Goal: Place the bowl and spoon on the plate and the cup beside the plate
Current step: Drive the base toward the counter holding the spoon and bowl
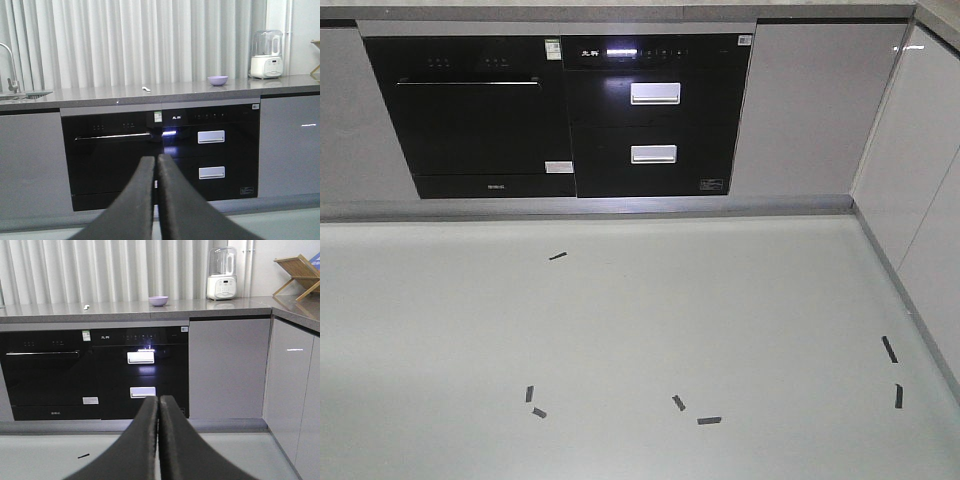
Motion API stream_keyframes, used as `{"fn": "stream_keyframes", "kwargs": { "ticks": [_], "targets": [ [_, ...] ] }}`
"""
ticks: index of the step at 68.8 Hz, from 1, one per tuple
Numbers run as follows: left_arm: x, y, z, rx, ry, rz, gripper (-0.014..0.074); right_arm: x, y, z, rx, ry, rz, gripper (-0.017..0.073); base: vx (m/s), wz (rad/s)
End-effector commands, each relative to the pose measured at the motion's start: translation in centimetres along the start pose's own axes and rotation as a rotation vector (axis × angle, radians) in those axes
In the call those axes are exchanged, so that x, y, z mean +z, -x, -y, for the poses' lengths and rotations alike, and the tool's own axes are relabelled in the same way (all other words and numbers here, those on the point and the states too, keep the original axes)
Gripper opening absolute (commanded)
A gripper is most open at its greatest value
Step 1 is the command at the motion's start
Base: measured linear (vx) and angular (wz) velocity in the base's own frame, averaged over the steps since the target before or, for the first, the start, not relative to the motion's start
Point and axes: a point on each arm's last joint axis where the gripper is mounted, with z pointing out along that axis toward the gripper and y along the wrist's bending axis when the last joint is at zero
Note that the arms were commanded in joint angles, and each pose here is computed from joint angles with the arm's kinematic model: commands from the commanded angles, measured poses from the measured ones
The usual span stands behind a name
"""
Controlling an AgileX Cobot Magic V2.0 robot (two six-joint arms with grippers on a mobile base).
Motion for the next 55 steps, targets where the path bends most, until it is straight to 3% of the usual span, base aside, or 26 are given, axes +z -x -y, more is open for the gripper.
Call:
{"fn": "stream_keyframes", "kwargs": {
  "ticks": [1,55],
  "targets": [
    [-0.2,1.4,0.02,-0.008,-0.001,0.108,-0.0006,-0.04,0.32,-0.1,-0.003,0.014,0.067,-0.001,0.0,0.0],
    [-0.2,1.4,0.02,-0.008,-0.001,0.108,-0.0006,-0.04,0.32,-0.1,-0.003,0.014,0.067,-0.001,0.0,0.0]
  ]
}}
